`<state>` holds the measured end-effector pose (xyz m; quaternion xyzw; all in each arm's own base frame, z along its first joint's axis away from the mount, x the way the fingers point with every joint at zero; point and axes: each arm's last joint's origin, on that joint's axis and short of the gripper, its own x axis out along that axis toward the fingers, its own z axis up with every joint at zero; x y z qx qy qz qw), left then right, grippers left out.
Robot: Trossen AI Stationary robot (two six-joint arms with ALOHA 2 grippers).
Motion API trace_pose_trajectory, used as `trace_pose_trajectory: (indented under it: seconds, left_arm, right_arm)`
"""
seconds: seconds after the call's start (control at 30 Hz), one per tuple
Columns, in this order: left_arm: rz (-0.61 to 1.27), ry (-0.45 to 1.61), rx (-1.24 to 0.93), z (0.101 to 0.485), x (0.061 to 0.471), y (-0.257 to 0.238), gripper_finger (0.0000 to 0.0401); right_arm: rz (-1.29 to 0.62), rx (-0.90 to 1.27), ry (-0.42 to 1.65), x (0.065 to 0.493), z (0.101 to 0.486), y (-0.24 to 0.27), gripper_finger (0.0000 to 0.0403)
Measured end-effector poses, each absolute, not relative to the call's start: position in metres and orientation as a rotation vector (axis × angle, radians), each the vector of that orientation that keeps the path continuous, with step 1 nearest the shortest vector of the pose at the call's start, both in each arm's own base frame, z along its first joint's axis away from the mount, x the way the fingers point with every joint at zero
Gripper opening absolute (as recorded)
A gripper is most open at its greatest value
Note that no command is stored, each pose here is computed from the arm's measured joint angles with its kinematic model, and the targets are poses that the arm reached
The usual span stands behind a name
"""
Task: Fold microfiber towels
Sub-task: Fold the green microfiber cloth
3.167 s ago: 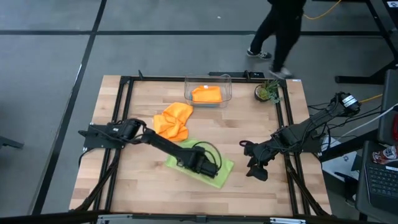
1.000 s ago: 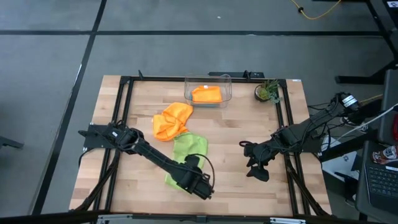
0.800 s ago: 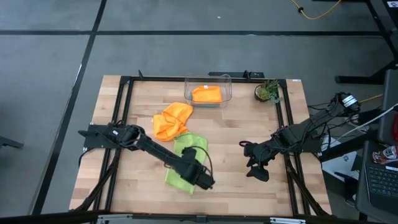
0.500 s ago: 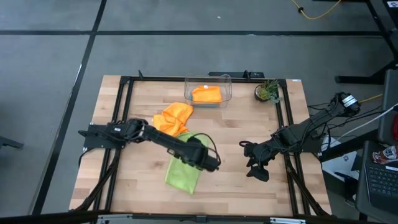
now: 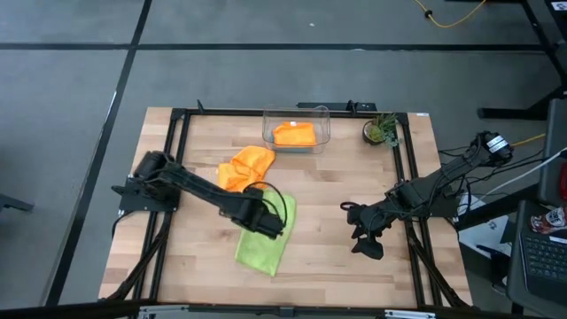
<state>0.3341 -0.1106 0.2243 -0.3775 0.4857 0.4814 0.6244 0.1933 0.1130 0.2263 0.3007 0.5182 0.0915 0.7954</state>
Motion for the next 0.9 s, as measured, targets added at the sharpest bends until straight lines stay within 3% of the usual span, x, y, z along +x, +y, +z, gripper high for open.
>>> trace_pose_trajectory:
  seconds: [0.17,0.3,0.57,0.7,0.9]
  left_arm:
    - [0.937,0.916,-1.073,0.204,0.344,-0.125,0.0178]
    - [1.01,0.948,-1.058,0.172,0.345,-0.129,0.0176]
    - [1.047,0.968,-1.028,0.148,0.351,-0.132,0.0176]
    - [0.957,1.027,-0.927,0.134,0.359,-0.133,0.0176]
    - [0.592,1.135,-0.554,0.129,0.377,-0.132,0.0176]
  right_arm:
    - [0.199,0.645,1.111,0.194,0.226,0.113,0.0272]
    - [0.194,0.644,1.104,0.194,0.227,0.113,0.0272]
    - [0.194,0.644,1.101,0.194,0.227,0.113,0.0272]
    - [0.195,0.641,1.099,0.194,0.227,0.113,0.0272]
    - [0.188,0.623,1.085,0.195,0.227,0.113,0.0272]
